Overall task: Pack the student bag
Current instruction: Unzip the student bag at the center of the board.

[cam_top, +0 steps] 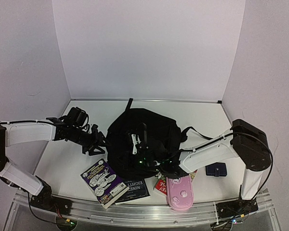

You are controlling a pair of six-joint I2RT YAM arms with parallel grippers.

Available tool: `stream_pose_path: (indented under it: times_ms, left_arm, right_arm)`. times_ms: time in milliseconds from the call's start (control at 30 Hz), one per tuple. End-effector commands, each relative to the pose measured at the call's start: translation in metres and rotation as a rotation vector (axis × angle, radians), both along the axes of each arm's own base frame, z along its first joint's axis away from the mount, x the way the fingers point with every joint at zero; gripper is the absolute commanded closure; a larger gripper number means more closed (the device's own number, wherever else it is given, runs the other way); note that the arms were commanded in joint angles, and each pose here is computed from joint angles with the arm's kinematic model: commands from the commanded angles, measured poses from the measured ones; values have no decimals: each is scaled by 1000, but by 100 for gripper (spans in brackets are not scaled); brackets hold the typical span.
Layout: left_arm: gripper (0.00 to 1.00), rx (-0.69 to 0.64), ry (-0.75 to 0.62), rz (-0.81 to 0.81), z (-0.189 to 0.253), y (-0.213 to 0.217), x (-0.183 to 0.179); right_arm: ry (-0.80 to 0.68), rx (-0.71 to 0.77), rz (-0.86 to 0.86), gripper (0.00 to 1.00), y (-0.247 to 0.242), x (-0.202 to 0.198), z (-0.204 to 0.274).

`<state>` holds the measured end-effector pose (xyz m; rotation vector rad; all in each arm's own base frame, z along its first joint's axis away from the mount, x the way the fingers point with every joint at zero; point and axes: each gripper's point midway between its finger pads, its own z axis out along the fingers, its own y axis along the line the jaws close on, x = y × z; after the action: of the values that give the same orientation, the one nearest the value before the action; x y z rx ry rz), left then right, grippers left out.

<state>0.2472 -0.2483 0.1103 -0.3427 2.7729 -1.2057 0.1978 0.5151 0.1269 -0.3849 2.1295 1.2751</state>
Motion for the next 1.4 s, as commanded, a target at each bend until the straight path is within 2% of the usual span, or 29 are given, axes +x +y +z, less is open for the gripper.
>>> stream_pose_path:
  times_ms: [0, 100, 167, 433, 833, 1033, 1233, 1367]
  left_arm:
    - [66, -78, -42, -7, 15, -20, 8]
    - [96, -65, -66, 4, 18, -17, 10]
    - [100, -59, -91, 11, 22, -16, 14]
    - [100, -33, -187, -14, 46, -18, 33]
    - [100, -35, -285, 12, 72, 16, 65]
    - [100, -22, -333, -1, 74, 29, 97]
    - [100, -39, -424, 21, 83, 42, 148]
    - [100, -47, -469, -19, 82, 34, 176]
  right_arm:
    - [-8, 53, -18, 100, 8, 3, 16]
    - [11, 48, -67, 100, 2, 9, 19]
    - [8, 35, -126, 100, -5, 16, 24]
    - [30, -93, -302, 100, -35, 43, 24]
    - [98, -144, -358, 100, -67, 52, 6]
    - [129, -161, -356, 100, -78, 45, -5]
    - [159, -189, -365, 100, -90, 39, -21]
    - [145, -191, -325, 100, -82, 36, -20]
